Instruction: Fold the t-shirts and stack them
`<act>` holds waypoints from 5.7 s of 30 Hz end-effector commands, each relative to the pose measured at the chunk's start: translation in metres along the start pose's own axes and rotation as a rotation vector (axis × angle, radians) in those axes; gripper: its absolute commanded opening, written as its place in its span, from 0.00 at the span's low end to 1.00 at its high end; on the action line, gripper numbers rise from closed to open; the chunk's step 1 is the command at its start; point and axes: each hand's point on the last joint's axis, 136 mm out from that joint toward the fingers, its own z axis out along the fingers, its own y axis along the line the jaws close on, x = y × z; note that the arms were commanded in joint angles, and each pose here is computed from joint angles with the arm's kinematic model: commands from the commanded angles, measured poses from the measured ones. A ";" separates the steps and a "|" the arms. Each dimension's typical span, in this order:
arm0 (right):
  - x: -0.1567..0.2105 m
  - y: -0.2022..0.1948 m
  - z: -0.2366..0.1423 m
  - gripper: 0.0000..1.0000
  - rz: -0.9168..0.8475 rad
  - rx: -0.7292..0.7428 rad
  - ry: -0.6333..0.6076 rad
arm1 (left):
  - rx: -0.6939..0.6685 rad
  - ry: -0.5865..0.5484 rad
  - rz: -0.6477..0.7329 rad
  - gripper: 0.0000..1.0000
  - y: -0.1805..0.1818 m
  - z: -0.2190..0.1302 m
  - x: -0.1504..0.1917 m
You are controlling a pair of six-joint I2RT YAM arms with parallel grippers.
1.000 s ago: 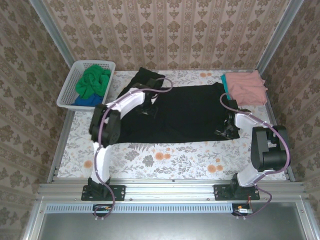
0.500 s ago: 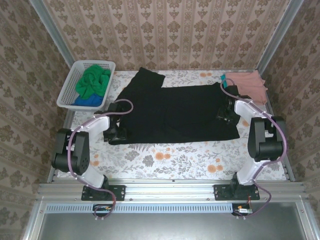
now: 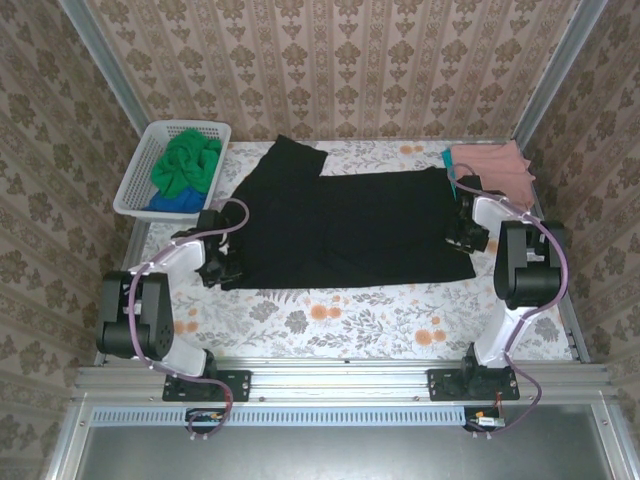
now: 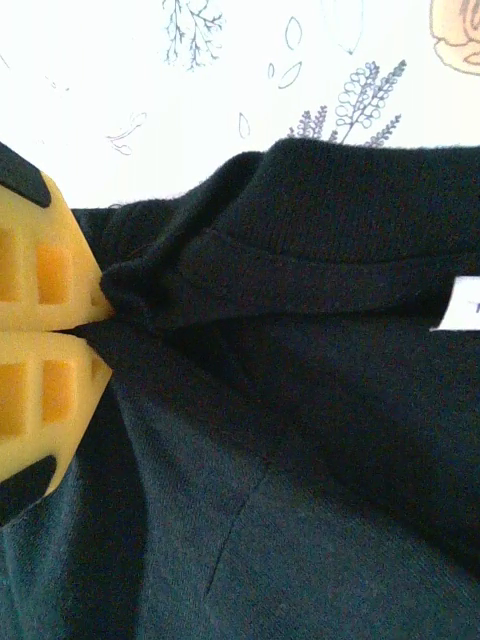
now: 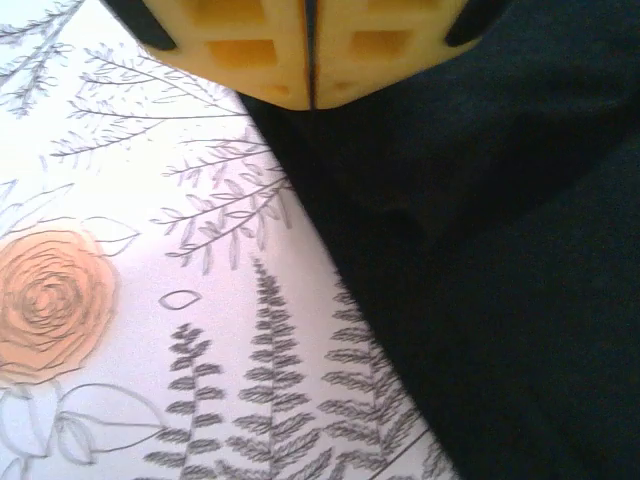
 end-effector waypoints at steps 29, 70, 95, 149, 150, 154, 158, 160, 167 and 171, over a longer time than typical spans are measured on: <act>0.016 -0.017 -0.015 0.00 0.015 0.007 0.015 | 0.038 0.040 -0.064 0.00 0.005 0.006 0.012; 0.102 0.229 -0.102 0.75 -1.142 -0.556 -0.276 | 0.212 -0.185 0.091 0.43 -0.074 -0.064 -0.077; 0.129 0.215 -0.035 0.57 -1.577 -0.516 -0.114 | 0.115 0.022 0.050 0.36 -0.045 0.027 -0.056; 0.102 0.069 -0.054 0.90 -1.025 0.096 -0.090 | 0.176 0.064 -0.115 0.37 -0.007 0.010 0.027; 0.105 0.075 -0.060 0.90 -1.026 0.077 -0.116 | 0.156 0.054 -0.118 0.37 -0.003 0.006 0.028; 0.109 0.092 -0.087 0.91 -1.023 0.013 -0.230 | 0.082 0.008 -0.185 0.40 0.017 -0.002 0.037; 0.080 0.100 -0.129 1.00 -0.875 -0.042 -0.402 | 0.075 -0.019 -0.263 0.40 0.027 -0.007 0.048; 0.064 0.108 -0.144 1.00 -0.809 -0.107 -0.462 | 0.042 -0.054 -0.296 0.41 0.038 -0.014 0.047; -0.031 0.113 -0.144 1.00 -0.595 -0.134 -0.534 | 0.126 -0.262 -0.186 0.50 0.008 -0.078 -0.011; -0.078 0.117 -0.113 0.90 -0.556 -0.095 -0.446 | 0.144 -0.357 0.008 0.58 -0.040 -0.116 -0.061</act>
